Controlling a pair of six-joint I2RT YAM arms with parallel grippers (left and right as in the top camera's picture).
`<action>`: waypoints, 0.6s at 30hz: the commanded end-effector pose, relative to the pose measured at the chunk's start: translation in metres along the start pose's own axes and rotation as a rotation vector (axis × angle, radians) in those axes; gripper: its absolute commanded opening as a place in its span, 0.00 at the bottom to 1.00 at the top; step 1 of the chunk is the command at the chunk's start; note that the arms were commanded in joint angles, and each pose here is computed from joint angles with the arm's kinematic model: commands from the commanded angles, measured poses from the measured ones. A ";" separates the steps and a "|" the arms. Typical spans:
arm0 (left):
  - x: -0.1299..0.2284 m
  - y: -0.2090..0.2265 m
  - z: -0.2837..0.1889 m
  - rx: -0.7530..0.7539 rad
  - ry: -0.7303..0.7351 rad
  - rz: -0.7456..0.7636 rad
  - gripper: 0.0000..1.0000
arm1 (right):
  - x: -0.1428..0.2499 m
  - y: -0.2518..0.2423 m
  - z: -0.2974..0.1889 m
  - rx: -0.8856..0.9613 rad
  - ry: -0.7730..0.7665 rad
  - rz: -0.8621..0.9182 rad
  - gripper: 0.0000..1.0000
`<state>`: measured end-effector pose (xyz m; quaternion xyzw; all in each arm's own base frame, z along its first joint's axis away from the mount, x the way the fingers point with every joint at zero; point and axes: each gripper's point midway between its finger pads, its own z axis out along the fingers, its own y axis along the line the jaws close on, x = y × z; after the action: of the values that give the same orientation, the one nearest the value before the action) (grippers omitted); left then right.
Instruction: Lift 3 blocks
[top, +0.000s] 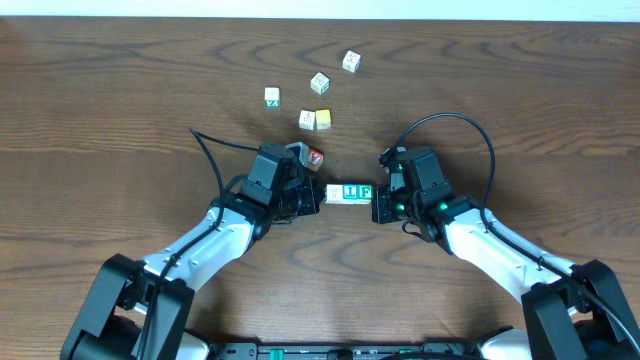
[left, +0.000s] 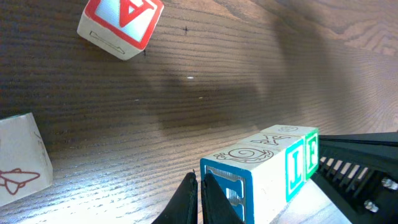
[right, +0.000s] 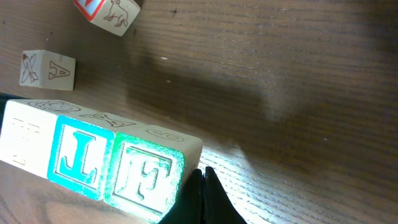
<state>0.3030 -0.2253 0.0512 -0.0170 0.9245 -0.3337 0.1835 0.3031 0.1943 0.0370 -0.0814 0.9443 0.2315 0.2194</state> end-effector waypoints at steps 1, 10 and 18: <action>0.011 -0.070 -0.007 0.227 0.083 0.095 0.07 | -0.004 0.094 -0.023 -0.378 0.034 -0.139 0.01; 0.011 -0.070 -0.007 0.228 0.084 0.094 0.07 | -0.003 0.094 -0.024 -0.377 0.039 -0.137 0.01; 0.011 -0.070 -0.007 0.231 0.087 0.094 0.07 | -0.003 0.094 -0.024 -0.377 0.039 -0.136 0.01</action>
<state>0.3002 -0.2245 0.0492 -0.0182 0.9266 -0.3316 0.1764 0.3054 0.1953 0.0429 -0.0852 0.9424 0.2323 0.2252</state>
